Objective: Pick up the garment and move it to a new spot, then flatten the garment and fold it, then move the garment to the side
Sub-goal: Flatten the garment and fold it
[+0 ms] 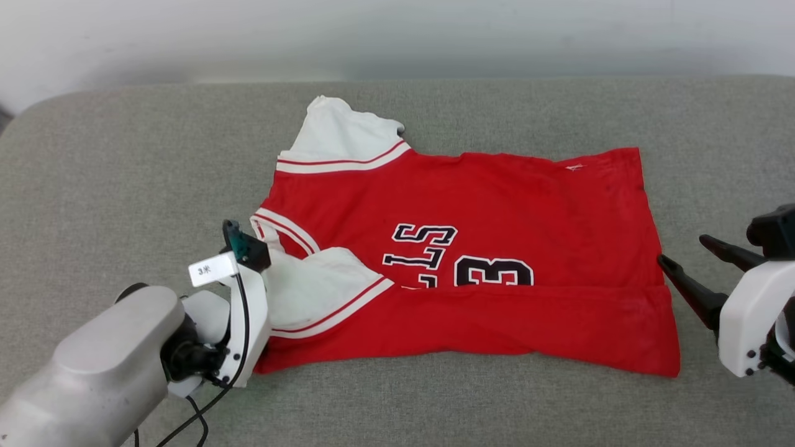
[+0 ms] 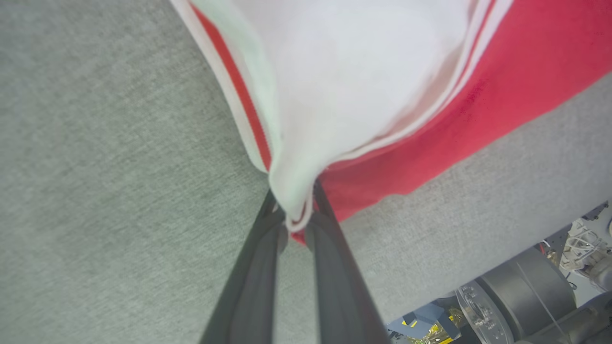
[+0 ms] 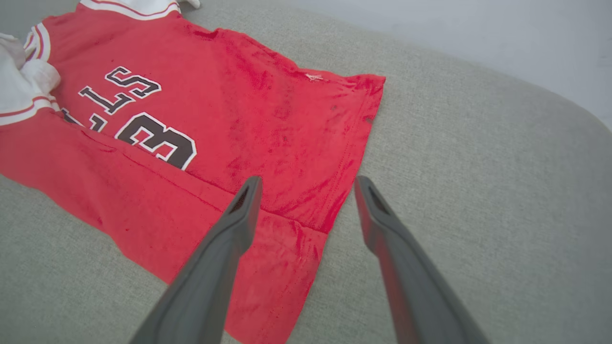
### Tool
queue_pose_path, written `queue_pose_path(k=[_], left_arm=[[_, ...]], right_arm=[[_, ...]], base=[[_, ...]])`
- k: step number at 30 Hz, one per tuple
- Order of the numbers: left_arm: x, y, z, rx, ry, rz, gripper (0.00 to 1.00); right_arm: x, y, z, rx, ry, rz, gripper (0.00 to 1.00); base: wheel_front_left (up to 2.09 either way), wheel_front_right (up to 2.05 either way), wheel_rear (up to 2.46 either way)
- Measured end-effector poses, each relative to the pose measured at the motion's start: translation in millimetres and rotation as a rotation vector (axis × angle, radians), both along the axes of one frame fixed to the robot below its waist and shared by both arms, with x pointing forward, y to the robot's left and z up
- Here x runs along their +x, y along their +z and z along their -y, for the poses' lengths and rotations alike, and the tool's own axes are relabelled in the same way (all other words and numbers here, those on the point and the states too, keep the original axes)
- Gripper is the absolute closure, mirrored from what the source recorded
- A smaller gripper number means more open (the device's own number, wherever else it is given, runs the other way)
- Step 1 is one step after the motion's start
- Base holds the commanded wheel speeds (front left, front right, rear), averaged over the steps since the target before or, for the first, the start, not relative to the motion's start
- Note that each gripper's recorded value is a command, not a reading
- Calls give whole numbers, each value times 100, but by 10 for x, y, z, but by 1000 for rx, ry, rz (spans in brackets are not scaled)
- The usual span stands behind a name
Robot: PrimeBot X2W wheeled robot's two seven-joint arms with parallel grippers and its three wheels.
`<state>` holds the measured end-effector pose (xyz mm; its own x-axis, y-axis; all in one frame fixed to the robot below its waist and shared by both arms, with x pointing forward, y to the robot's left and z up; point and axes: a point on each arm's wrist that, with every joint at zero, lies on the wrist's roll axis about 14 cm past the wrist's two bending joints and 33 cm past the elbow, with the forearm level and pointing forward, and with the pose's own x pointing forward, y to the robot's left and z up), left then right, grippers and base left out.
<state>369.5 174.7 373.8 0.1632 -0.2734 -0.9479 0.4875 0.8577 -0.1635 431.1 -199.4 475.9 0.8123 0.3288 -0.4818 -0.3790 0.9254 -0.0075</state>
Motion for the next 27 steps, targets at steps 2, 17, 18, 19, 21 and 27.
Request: queue_pose_path(k=[2, 17, 18, 19, 21, 27], left_arm=[[-4, 69, 25, -7, -20, 31, 100], [146, 414, 124, -57, -86, 189, 100], [156, 399, 123, -57, -86, 187, 100], [177, 389, 120, -58, -85, 189, 100], [202, 364, 109, -55, -86, 187, 100], [218, 272, 79, -52, -83, 171, 100]], right_arm=[[-19, 57, 25, -48, 27, -24, 0], [-393, -448, 254, -263, 65, -566, 0], [-390, -519, 223, -250, 63, -578, 0], [-395, -596, 187, -239, 62, -596, 0], [-407, -743, 113, -219, 63, -623, 0], [-532, -1111, -1, -211, 79, -703, 0]], base=[[0, 0, 0], [0, 0, 0], [0, 0, 0], [0, 0, 0], [0, 0, 0], [0, 0, 0]])
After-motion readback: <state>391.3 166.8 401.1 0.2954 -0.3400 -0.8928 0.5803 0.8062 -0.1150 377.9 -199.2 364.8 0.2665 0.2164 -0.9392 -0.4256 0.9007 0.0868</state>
